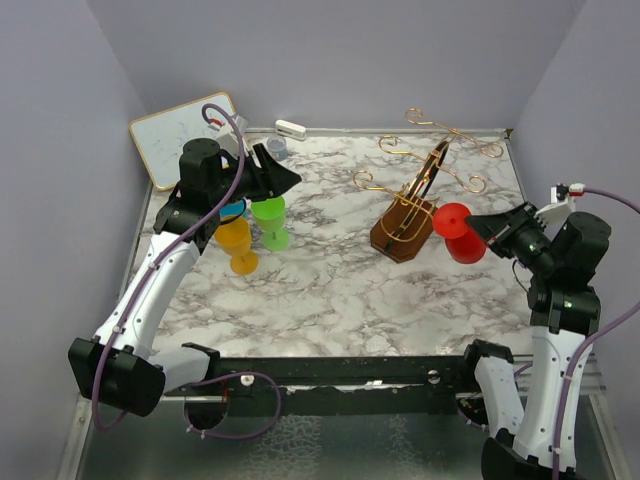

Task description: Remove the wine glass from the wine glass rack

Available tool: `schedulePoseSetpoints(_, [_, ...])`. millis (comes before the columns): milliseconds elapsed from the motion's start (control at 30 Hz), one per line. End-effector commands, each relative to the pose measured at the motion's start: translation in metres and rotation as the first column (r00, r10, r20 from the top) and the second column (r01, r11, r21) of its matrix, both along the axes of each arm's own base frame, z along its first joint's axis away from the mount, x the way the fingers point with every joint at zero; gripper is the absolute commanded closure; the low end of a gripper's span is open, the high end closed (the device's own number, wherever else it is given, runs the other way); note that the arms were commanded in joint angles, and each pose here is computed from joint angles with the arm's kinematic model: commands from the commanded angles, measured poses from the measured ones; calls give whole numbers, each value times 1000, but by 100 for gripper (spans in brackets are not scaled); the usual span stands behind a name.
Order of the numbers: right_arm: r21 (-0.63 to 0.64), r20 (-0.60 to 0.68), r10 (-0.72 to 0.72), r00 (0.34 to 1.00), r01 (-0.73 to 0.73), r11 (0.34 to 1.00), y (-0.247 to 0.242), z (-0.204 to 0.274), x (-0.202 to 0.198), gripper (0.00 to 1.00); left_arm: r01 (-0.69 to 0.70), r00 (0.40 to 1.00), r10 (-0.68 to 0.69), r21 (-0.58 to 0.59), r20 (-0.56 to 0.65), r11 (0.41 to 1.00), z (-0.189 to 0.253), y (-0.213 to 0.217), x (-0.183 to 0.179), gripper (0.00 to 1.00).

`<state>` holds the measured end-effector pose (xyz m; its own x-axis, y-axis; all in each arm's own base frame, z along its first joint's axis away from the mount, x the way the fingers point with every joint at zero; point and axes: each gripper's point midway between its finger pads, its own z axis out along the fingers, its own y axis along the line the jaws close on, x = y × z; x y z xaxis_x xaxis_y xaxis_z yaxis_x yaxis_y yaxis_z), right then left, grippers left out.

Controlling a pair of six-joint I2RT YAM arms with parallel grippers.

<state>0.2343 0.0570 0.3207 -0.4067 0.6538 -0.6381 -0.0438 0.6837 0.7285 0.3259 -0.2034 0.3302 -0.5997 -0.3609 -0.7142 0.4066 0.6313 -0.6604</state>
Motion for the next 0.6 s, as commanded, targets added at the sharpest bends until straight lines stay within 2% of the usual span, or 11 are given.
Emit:
schedulePoseSetpoints(0, [15, 29, 19, 999, -19, 1000, 5, 13, -6, 99, -6, 999, 7, -14, 40, 1000, 16, 3, -5, 48])
schedulePoseSetpoints(567, [81, 10, 131, 991, -131, 988, 21, -4, -4, 99, -11, 1000, 12, -17, 28, 1000, 12, 3, -5, 48])
